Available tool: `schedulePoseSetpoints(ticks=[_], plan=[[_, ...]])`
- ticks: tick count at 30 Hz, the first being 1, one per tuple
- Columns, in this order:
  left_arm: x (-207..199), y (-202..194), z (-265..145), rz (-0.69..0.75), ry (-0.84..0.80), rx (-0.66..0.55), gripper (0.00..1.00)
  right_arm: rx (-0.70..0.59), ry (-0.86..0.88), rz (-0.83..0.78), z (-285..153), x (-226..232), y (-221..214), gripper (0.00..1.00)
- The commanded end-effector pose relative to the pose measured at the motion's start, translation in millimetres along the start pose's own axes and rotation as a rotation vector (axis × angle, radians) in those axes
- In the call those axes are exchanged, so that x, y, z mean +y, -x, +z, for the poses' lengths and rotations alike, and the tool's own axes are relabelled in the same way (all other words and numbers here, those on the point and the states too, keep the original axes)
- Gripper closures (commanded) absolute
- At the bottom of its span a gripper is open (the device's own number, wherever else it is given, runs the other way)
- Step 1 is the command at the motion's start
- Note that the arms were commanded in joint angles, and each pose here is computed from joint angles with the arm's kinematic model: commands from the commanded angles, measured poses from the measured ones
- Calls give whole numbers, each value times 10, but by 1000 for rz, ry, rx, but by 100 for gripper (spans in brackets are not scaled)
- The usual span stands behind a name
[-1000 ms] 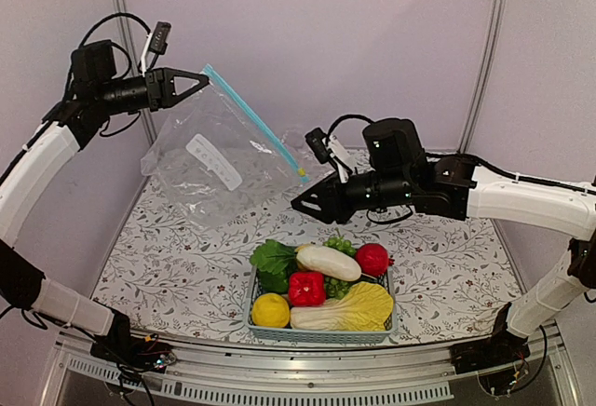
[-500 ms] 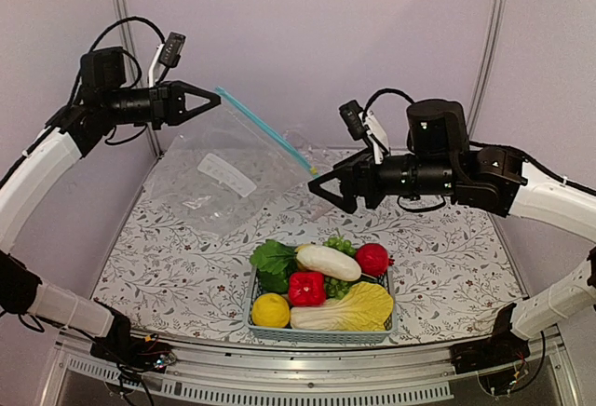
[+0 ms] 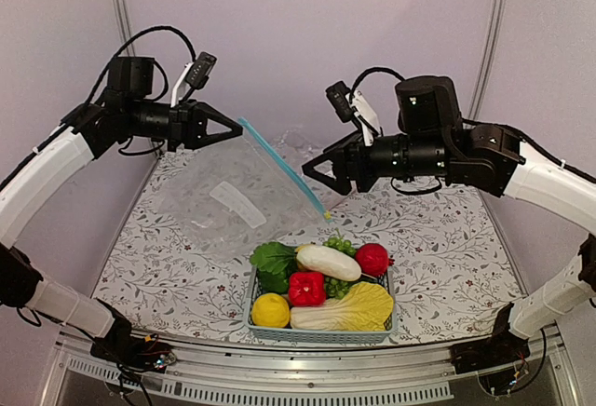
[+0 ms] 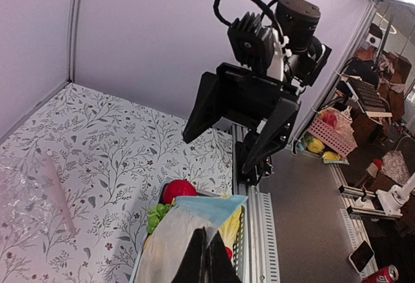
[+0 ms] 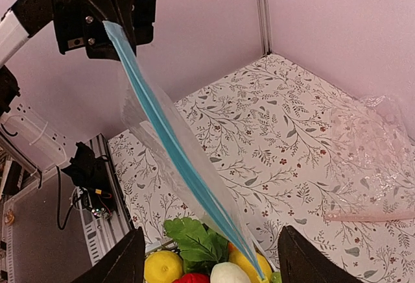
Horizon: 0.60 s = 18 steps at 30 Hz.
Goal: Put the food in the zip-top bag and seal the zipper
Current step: Pass from the left arm to the right
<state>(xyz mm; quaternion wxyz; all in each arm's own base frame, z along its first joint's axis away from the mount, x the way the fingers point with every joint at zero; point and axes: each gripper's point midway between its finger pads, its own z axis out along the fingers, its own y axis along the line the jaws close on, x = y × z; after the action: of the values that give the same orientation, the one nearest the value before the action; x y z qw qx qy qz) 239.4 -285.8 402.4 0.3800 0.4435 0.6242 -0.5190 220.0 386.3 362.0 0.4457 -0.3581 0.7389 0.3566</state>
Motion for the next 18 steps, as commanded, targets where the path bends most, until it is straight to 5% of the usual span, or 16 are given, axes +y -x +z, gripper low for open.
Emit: schedulePoseSetpoints(ticks=[1,18], plan=[[-93,-25,50,6,-45,23,100,58,20,-37,142,54,-88,33],[-155,-25,41,23,-64,27,100,76,-14,-47,424,-39,-157,47]])
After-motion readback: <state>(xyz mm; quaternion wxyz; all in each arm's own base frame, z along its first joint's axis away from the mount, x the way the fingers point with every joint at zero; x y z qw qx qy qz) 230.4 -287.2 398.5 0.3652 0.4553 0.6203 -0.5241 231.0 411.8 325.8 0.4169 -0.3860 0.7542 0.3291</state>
